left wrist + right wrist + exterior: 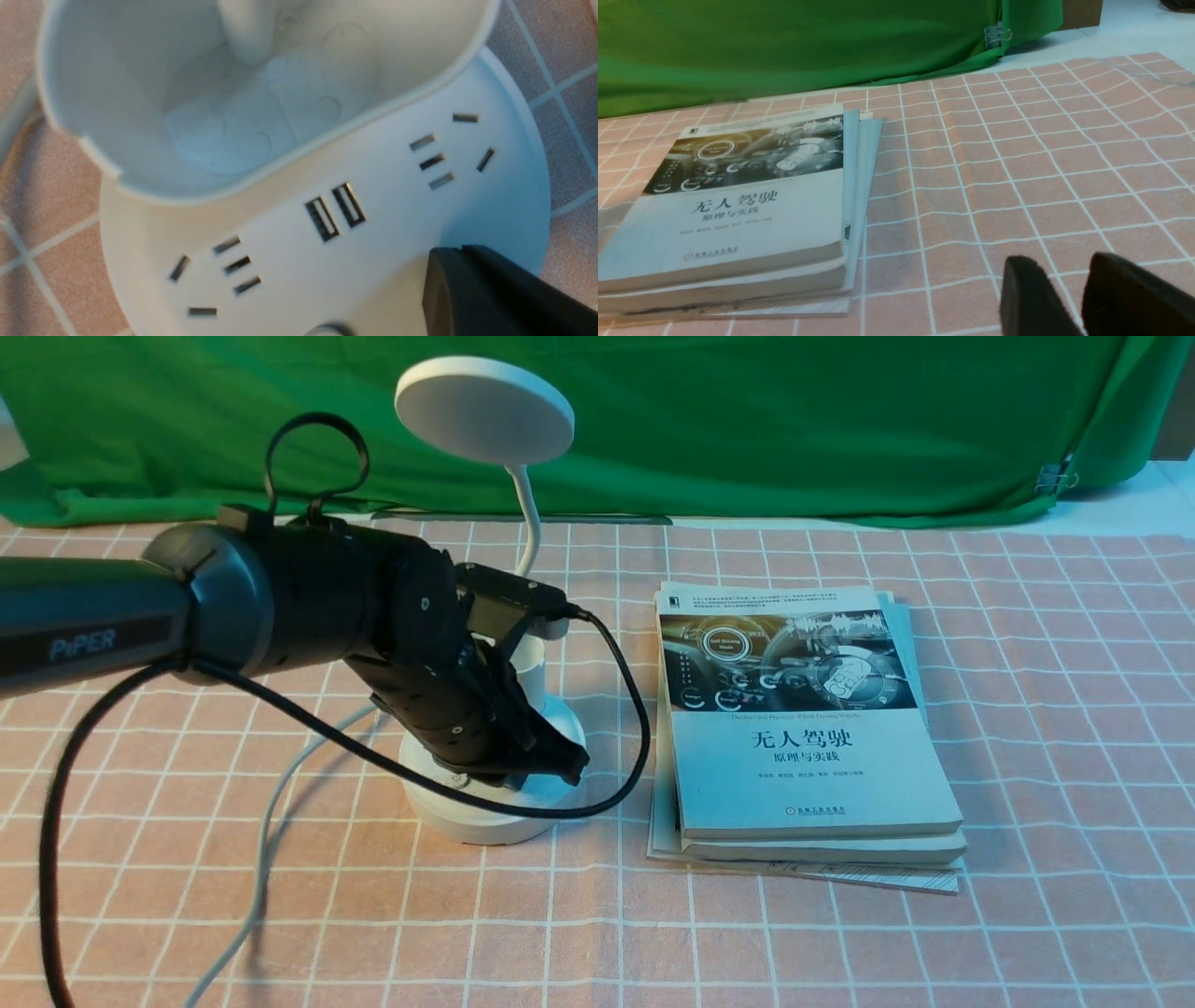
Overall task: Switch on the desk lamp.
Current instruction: Use the left arm to press the button switch on the lamp holder
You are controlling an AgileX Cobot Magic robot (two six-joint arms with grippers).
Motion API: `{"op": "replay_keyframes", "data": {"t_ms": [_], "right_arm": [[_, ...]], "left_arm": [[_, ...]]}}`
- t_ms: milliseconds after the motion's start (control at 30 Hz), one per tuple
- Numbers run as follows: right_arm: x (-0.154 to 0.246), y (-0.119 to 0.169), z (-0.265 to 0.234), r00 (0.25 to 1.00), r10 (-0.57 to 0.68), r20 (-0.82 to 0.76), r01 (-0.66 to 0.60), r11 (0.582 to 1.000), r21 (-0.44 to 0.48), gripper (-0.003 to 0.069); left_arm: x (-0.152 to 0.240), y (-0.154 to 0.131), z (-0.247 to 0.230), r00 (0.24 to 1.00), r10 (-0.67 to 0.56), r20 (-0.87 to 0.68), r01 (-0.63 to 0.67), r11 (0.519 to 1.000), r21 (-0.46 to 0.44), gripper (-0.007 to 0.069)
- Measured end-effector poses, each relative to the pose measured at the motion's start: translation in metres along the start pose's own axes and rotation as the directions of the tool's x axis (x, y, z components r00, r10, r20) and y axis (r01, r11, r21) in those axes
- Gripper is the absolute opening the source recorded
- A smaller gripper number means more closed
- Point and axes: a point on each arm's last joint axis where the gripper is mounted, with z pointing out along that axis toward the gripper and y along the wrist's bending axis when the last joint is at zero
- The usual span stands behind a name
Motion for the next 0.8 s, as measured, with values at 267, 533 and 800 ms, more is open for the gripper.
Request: {"op": "replay_keyframes", "data": {"t_ms": [267, 533, 800], "right_arm": [[0.000, 0.000, 0.000, 1.000, 0.000, 0.000, 0.000, 1.000, 0.000, 0.0241], [0.000, 0.000, 0.000, 1.000, 0.000, 0.000, 0.000, 1.000, 0.000, 0.0241], [0.000, 0.000, 0.000, 1.000, 0.000, 0.000, 0.000, 1.000, 0.000, 0.0241]], "left_arm": [[0.000, -0.002, 0.010, 0.999, -0.003, -0.035, 0.002, 0.999, -0.033, 0.0021], [-0.001, -0.004, -0.004, 0.999, -0.033, -0.010, 0.033, 0.999, -0.027, 0.0021], [0.021, -0.013, -0.093, 0.972, -0.153, 0.177, 0.152, 0.988, 0.022, 0.0021]]}}
